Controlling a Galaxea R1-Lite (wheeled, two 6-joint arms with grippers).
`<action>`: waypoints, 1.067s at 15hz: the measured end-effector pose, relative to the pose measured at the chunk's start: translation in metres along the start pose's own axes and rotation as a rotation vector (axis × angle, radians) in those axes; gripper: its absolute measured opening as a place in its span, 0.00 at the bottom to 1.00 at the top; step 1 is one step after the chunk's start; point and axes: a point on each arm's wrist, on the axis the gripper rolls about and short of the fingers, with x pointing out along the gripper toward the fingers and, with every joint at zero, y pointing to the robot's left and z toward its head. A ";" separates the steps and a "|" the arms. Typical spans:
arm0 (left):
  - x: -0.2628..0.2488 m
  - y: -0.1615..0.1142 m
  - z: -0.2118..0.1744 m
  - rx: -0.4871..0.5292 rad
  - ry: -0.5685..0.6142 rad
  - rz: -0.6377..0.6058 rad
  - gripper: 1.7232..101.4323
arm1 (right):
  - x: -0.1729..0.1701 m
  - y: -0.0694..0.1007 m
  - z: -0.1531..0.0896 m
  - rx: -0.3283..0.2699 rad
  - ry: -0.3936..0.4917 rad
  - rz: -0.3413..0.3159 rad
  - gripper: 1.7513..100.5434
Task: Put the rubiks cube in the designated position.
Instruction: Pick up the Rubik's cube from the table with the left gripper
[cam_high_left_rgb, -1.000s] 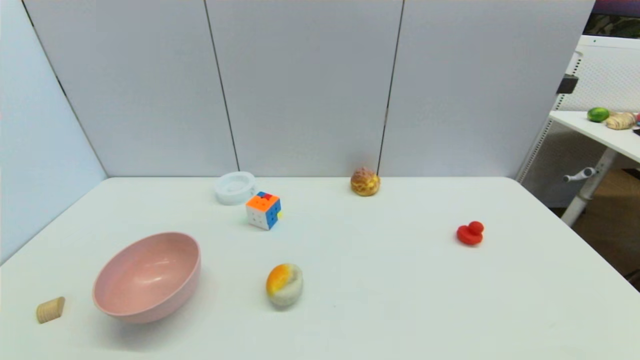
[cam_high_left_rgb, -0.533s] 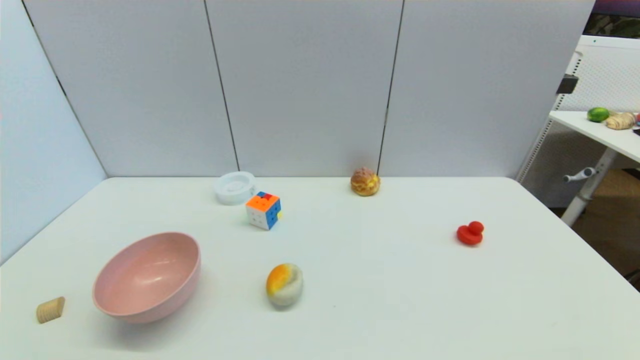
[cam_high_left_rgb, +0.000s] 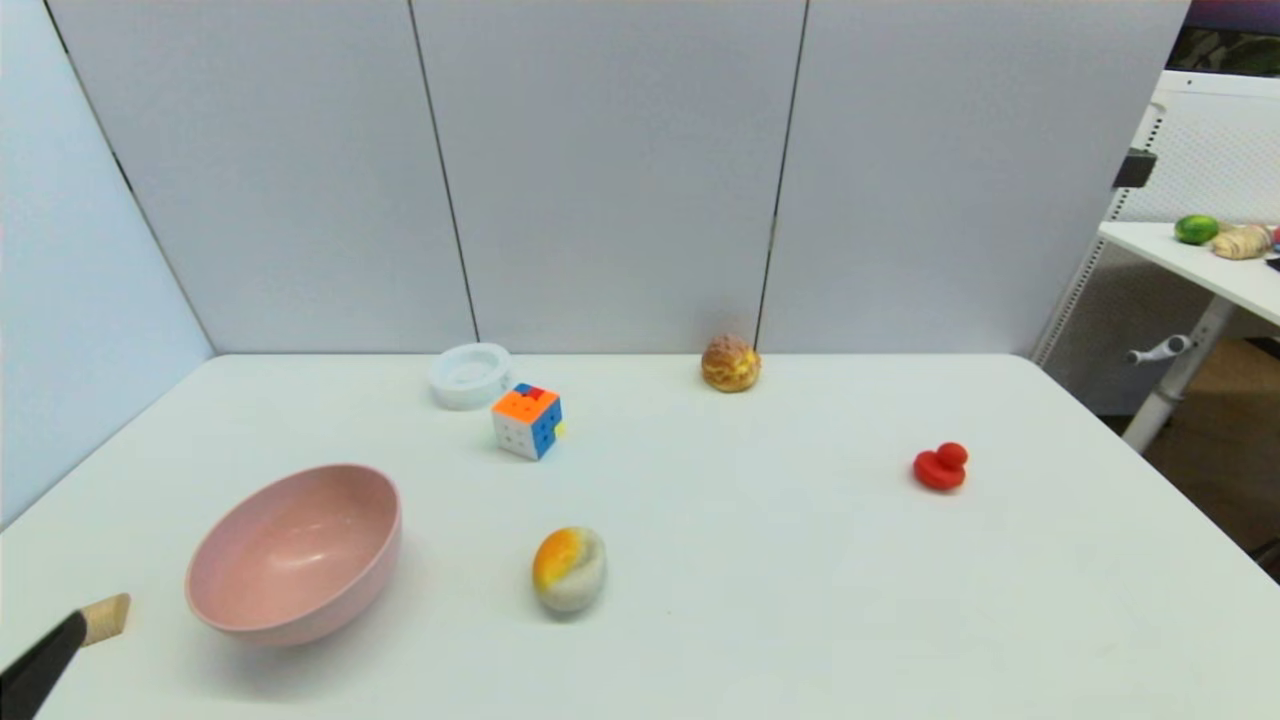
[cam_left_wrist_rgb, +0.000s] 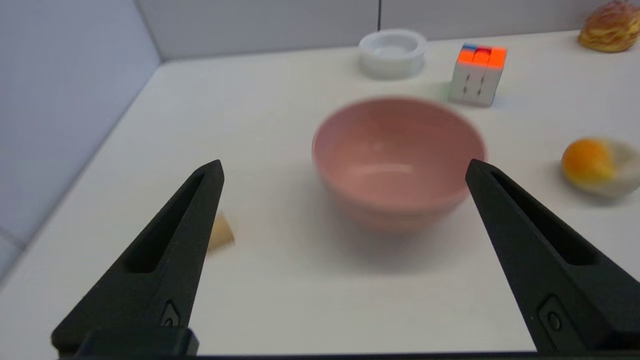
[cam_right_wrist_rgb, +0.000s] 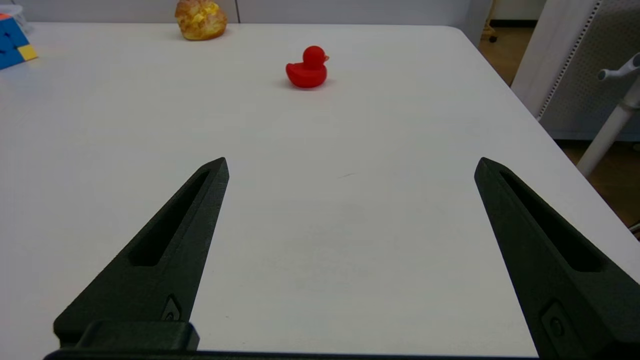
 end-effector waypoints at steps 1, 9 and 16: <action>0.015 0.002 0.028 0.019 0.004 -0.027 0.96 | 0.000 0.000 0.000 0.000 0.000 0.000 0.97; 0.180 -0.035 0.145 0.129 0.129 -0.377 0.96 | 0.000 0.000 0.000 0.000 0.000 0.000 0.97; 0.267 -0.093 0.091 0.190 0.544 -0.531 0.96 | 0.000 0.000 0.000 0.000 0.000 0.000 0.97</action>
